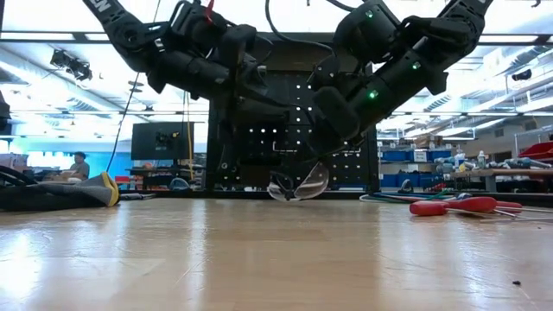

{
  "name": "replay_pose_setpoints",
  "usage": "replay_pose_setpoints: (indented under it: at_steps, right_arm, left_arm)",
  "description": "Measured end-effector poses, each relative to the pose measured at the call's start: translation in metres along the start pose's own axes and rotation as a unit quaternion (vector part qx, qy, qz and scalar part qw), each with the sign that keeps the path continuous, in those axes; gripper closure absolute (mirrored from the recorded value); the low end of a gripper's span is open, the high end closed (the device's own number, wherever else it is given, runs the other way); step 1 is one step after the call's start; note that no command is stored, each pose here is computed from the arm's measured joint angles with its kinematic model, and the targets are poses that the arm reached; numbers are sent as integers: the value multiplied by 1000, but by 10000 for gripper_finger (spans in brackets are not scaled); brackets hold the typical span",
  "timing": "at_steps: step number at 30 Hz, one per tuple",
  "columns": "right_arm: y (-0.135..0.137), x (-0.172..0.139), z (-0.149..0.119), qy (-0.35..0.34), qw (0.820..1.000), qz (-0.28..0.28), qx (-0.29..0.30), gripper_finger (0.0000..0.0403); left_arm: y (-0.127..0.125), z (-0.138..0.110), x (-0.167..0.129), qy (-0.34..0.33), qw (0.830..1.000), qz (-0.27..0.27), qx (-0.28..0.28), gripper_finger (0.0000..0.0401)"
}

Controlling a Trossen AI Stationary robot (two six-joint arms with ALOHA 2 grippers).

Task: Hang tools onto peg board
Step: Hang the safety goggles on the peg board

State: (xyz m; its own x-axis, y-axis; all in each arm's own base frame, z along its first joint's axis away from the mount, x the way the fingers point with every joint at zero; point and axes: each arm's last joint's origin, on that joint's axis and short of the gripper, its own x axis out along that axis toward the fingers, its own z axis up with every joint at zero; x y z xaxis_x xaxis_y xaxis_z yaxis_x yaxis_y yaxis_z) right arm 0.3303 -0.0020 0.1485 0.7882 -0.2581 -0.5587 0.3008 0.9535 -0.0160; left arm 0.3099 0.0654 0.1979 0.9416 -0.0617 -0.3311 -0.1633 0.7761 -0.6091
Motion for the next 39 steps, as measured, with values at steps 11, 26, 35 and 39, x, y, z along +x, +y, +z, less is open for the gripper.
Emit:
replay_pose_setpoints:
  at_steps: [11, 26, 35, 39]
  right_arm:
    - [0, 0, 0, 0, 1000, -1, 0, 380]
    - [0, 0, 0, -2, 1000, -10, 5, 382]
    - [-1, 0, 0, -3, 1000, -18, 7, 373]
    - [2, -1, 1, -8, 1000, -17, 3, 360]
  left_arm:
    - [-3, 6, 0, -26, 999, -20, 1, 330]
    - [-4, 4, 0, -10, 999, -37, 15, 353]
    - [-4, 5, 0, -14, 999, -32, 21, 395]
    - [-4, 6, 0, -23, 999, -28, 23, 398]
